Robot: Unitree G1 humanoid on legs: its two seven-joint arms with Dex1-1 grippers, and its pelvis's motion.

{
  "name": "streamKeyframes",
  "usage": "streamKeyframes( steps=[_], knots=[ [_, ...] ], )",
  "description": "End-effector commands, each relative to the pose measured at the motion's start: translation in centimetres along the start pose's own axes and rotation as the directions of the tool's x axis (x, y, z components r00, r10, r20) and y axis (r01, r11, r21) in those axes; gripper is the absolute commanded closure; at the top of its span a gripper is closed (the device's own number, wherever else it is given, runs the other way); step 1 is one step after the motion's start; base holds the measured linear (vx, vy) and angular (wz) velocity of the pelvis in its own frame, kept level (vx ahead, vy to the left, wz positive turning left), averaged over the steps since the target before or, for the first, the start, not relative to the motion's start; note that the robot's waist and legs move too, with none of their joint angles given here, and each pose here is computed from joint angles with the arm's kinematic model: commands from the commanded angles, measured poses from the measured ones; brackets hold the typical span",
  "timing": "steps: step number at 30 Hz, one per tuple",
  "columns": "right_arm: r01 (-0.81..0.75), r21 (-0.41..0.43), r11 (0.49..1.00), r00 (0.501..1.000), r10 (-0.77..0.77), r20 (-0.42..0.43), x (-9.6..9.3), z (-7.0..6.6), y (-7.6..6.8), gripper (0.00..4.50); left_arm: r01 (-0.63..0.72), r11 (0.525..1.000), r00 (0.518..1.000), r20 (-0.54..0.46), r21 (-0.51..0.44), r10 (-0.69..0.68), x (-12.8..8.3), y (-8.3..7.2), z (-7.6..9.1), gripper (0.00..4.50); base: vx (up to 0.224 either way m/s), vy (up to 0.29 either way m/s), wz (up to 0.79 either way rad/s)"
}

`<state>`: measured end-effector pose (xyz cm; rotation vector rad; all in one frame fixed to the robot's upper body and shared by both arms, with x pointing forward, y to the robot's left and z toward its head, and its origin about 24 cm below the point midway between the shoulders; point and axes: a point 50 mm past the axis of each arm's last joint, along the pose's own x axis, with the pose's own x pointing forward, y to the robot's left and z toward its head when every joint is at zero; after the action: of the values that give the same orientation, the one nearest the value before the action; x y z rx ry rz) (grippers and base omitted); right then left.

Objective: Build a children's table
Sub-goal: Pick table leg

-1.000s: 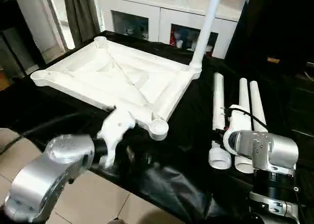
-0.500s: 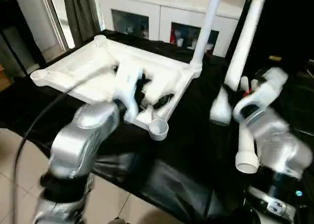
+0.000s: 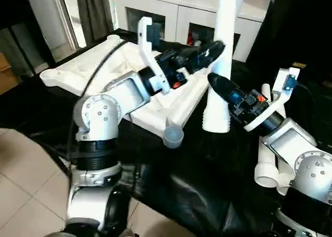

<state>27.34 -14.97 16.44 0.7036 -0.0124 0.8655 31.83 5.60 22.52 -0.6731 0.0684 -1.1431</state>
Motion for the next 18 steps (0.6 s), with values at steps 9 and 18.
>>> streamKeyframes(
  steps=[9,18],
  knots=[
    [-0.085,-0.031,0.996,0.994,0.083,-0.076,0.1,-0.8,1.1,2.63,-0.004,0.997,1.0,-0.031,-0.082,0.001,0.3,-0.2,-0.5,0.37,0.0,0.0,0.0],
    [0.039,-0.157,0.987,0.985,-0.064,-0.158,1.1,-2.3,0.0,2.63,0.001,0.994,0.999,-0.036,-0.105,-0.005,0.8,-1.0,-0.5,1.2,0.0,0.0,0.0]
  ],
)
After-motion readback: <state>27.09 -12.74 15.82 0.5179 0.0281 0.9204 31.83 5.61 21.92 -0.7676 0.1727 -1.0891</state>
